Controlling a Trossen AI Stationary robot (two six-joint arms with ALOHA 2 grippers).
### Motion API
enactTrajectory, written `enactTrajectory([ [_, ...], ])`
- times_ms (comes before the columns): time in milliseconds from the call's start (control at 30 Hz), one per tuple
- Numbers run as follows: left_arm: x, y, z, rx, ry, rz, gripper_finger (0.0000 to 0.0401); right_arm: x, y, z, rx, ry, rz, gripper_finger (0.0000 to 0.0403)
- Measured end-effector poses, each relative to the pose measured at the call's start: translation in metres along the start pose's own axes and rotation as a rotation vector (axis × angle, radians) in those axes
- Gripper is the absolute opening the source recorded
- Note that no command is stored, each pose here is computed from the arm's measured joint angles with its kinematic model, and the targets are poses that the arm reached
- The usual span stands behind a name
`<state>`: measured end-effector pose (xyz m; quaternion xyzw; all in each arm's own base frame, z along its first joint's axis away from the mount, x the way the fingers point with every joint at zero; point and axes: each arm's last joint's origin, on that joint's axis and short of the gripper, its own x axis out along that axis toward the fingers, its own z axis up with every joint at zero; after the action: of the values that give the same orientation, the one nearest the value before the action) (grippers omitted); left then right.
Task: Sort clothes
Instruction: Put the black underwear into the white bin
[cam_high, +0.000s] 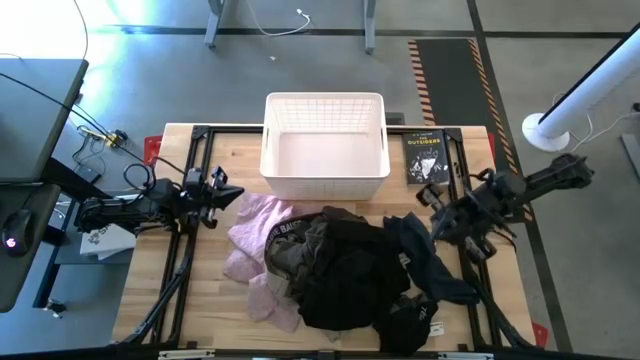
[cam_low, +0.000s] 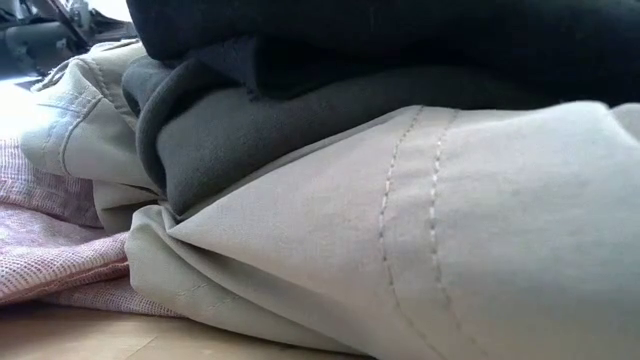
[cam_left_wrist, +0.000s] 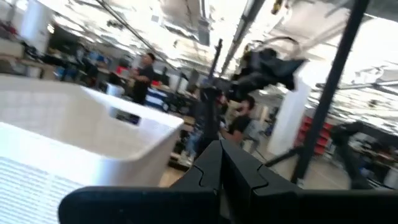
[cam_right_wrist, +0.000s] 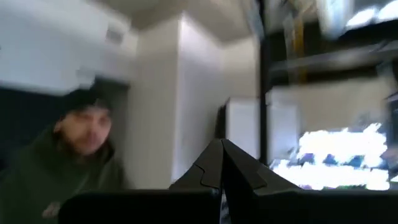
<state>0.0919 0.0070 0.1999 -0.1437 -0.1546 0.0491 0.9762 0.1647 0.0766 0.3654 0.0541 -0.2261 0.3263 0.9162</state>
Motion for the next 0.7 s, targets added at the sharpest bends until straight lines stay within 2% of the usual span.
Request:
enactTrajectory([
  [100,0.000,-0.001,0.005,0.019,-0.055,0.012,0.0001,0.028,0.008,0.007,0.055,0.173,0.019,0.0000],
  [267,-0.001,-0.002,0.012,0.029,-0.129,0.010,0.0001,0.060,0.029,0.010,0.174,0.557,-0.158,0.0000],
  [367,-0.001,-0.002,0.013,0.027,-0.141,0.012,0.0001,0.068,0.043,0.003,0.318,0.745,-0.309,0.0000],
  [500,-0.001,-0.002,0.013,0.026,-0.145,0.011,0.0001,0.074,0.062,-0.021,0.563,0.923,-0.431,0.0002],
  [600,-0.001,-0.002,0.013,0.019,-0.151,0.033,0.0001,0.078,0.077,-0.043,0.770,1.060,-0.404,0.0005],
  [700,-0.001,0.000,0.014,0.006,-0.162,0.072,0.0001,0.081,0.084,-0.064,0.805,1.193,-0.350,0.0006],
])
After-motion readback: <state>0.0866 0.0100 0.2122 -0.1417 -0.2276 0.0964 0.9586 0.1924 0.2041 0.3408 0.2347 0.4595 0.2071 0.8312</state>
